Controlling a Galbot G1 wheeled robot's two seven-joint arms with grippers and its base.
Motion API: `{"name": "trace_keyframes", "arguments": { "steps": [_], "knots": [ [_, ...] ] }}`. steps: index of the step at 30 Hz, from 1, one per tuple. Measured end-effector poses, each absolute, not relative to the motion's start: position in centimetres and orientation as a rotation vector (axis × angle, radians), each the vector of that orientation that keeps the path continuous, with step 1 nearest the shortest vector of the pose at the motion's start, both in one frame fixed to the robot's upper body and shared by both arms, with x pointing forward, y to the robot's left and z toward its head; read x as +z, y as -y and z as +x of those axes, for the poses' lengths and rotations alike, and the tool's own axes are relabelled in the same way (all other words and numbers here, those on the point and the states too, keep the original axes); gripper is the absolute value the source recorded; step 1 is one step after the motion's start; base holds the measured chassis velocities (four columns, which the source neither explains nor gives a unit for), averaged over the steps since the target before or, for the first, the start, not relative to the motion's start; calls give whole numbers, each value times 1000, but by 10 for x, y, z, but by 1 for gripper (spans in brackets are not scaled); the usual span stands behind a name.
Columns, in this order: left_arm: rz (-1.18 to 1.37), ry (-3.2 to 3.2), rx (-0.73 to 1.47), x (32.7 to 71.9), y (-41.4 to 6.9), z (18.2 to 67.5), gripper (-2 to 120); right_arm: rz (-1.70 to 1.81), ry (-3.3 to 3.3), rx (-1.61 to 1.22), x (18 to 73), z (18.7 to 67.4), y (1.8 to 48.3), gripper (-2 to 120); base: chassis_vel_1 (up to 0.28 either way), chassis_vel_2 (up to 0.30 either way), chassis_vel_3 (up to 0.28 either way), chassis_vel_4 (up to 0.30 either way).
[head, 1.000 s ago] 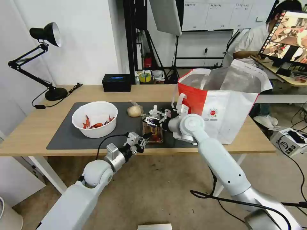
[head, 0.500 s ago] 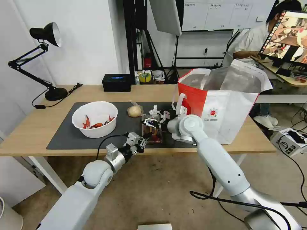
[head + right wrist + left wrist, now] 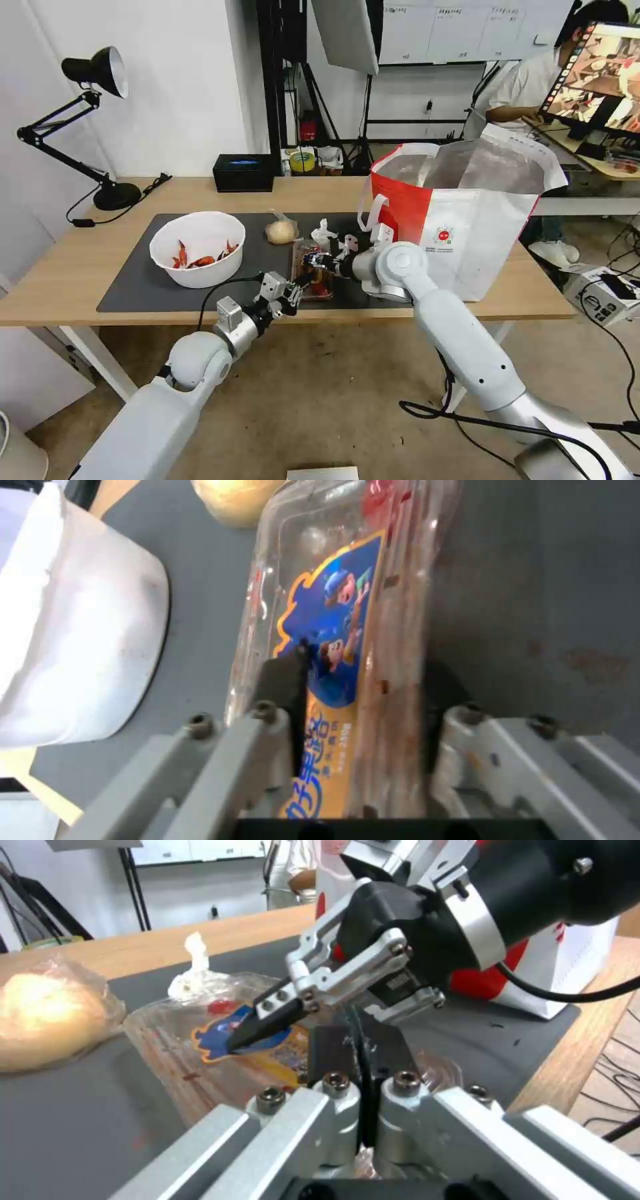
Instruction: Pick up the trash from the table and place it into the takeout bag.
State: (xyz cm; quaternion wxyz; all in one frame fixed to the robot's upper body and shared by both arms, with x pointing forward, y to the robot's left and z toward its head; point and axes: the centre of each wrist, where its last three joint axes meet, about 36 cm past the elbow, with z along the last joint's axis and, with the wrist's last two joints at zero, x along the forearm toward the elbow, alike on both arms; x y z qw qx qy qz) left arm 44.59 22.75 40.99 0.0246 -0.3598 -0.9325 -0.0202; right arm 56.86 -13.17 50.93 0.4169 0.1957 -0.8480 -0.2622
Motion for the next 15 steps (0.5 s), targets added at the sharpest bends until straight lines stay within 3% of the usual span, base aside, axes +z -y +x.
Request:
{"name": "trace_keyframes", "arguments": {
  "steps": [7,15],
  "knots": [
    [-1100,2884,-59,408,-231,444,0,479,2128,-664,506,568,134,0,0,0,0,0],
    [-1068,2901,-57,415,-248,437,0,494,2149,-666,509,570,138,0,0,0,0,0]
  ]
}}
